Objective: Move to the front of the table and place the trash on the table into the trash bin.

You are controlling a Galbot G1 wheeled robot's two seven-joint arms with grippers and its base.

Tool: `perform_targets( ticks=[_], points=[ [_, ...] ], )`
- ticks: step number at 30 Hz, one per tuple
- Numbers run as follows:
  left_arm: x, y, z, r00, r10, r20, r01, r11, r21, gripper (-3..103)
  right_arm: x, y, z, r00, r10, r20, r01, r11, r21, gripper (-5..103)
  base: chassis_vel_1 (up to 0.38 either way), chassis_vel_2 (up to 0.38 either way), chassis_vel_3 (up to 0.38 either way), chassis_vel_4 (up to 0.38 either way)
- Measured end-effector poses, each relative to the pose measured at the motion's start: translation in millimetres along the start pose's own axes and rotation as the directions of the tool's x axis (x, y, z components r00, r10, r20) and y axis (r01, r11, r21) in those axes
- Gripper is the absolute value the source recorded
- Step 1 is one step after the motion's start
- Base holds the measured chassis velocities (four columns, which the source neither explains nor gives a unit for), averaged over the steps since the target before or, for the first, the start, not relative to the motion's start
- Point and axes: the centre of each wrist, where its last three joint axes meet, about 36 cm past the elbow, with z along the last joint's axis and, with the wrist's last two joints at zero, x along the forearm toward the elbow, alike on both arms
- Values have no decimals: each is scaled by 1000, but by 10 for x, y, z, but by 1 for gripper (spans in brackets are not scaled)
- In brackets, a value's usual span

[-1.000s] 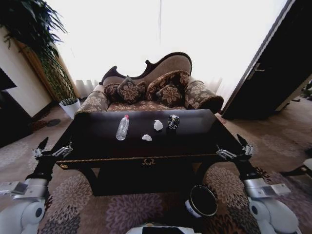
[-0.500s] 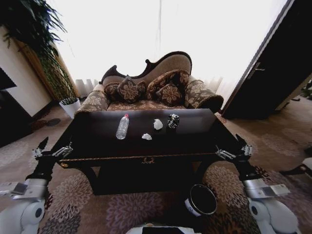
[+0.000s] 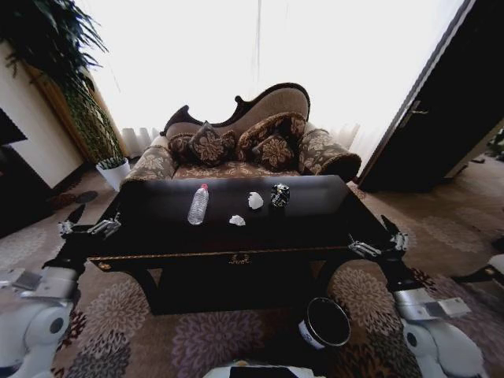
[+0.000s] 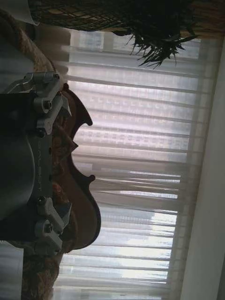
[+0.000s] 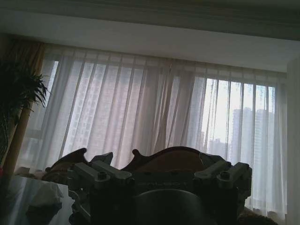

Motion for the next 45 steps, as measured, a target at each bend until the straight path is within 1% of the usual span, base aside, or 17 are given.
perform_targets(
  ticks=[4,6,7,9,12,15,18,19,22,24,25,30,32,36,37,42,45],
  points=[
    [-264,-19,-101,998,35,-61,-33,999,23,100,17,7,3,1000,-1,-6,1,1000,2,100,0,0,0,0],
    [-461,-28,-170,990,70,-120,-62,996,66,100,27,11,5,1000,-2,-10,2,1000,4,100,0,0,0,0],
    [-461,-28,-170,990,70,-120,-62,996,66,100,27,11,5,1000,-2,-10,2,1000,4,100,0,0,0,0],
    [-671,-19,-234,981,89,-172,-72,992,105,100,35,17,2,1000,-5,-13,5,1000,8,100,0,0,0,0],
    [-932,0,-295,973,108,-205,-87,990,107,100,50,36,5,1000,-10,-21,10,1000,13,100,0,0,0,0],
    [-1049,-25,-324,967,124,-222,-99,988,120,100,57,49,9,1000,-16,-24,17,1000,15,100,0,0,0,0],
    [-1212,-151,-313,944,153,-291,-113,982,150,100,70,82,22,999,-24,-33,24,1000,16,100,0,0,0,0],
    [-1212,-151,-313,944,153,-291,-113,982,150,100,70,82,22,999,-24,-33,24,1000,16,100,0,0,0,0],
    [-1279,-290,-242,910,158,-383,-112,984,140,100,83,100,33,999,-29,-40,30,999,18,100,0,0,0,0],
    [-1309,-371,-211,888,177,-424,-127,981,143,100,87,111,40,999,-33,-43,34,999,19,100,0,0,0,0],
    [-1309,-371,-211,888,177,-424,-127,981,143,100,87,111,40,999,-33,-43,34,999,19,100,0,0,0,0],
    [-1472,-529,-220,862,239,-447,-187,970,157,100,96,158,65,998,-42,-49,43,999,18,100,0,0,0,0],
    [-1522,-549,-228,859,245,-451,-193,968,157,100,98,162,67,998,-45,-50,46,999,19,100,0,0,0,0],
    [-1730,-672,-167,814,275,-511,-215,961,174,100,104,160,67,998,-50,-50,51,998,21,100,0,0,0,0],
    [-1730,-672,-167,814,275,-511,-215,961,174,100,104,160,67,998,-50,-50,51,998,21,100,0,0,0,0],
    [-1849,-841,-76,768,283,-574,-220,959,179,100,114,147,67,998,-51,-48,52,998,26,100,0,0,0,0],
    [-1875,-877,-34,760,281,-587,-215,960,180,100,119,144,77,998,-51,-48,52,998,26,100,0,0,0,0]
  ],
)
